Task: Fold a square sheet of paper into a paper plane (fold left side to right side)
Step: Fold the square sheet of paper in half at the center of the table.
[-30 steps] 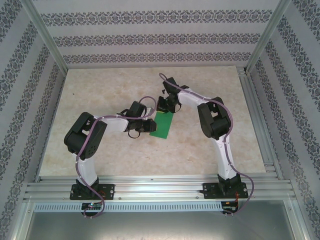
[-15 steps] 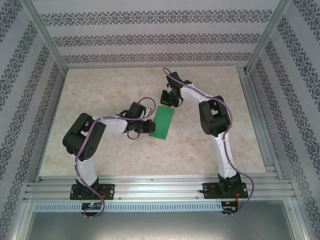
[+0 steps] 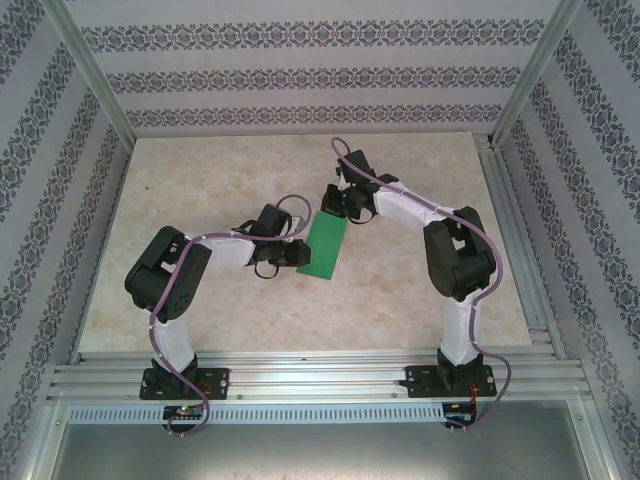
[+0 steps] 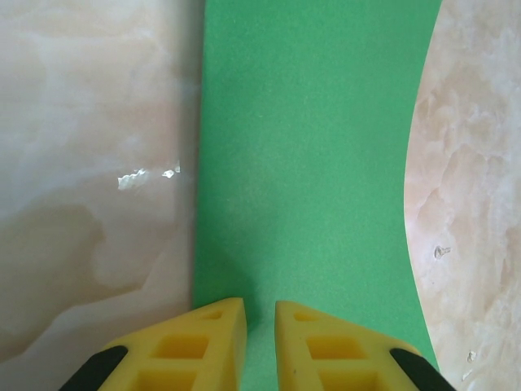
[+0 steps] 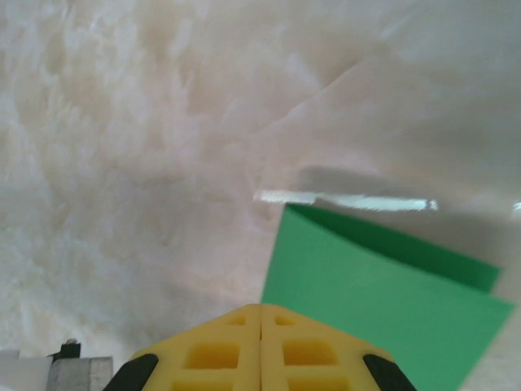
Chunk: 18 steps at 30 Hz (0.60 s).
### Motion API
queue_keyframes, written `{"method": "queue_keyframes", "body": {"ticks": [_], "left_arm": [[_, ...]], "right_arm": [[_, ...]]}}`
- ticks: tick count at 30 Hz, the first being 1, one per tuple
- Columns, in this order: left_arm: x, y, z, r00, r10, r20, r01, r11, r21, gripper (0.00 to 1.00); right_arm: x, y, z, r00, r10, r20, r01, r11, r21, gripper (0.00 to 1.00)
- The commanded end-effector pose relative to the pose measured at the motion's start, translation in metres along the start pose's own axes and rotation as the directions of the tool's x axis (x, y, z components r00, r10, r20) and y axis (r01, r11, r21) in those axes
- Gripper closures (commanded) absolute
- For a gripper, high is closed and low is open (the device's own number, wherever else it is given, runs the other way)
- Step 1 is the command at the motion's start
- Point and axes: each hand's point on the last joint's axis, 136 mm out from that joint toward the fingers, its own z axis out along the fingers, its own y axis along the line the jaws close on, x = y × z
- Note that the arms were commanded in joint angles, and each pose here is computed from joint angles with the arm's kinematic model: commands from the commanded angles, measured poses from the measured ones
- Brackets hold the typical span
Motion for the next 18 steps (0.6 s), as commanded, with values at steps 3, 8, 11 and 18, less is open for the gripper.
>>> {"method": "queue_keyframes", "body": {"ticks": [3,8,11,18], "left_arm": [[0.068,0.042,0.005,0.973,-0.097,-0.211,0.062,0.984,-0.169,0.80],[0.069,0.043,0.006,0.972,-0.098,-0.215,0.061,0.984,-0.170,0.80],[0.068,0.043,0.006,0.972,-0.098,-0.213,0.063,0.984,-0.167,0.80],[0.070,0.044,0.007,0.971,-0.098,-0.217,0.062,0.984,-0.168,0.81]], "right_arm": [[0.030,0.012,0.039,0.996,0.069,-0.049,-0.073,0.994,-0.083,0.94],[0.048,0.018,0.060,0.992,0.062,-0.110,-0.072,0.994,-0.086,0.94],[0.055,0.013,0.068,0.989,0.078,-0.128,-0.088,0.993,-0.074,0.94],[0.055,0.009,0.082,0.987,0.091,-0.129,-0.101,0.992,-0.073,0.94]]}}
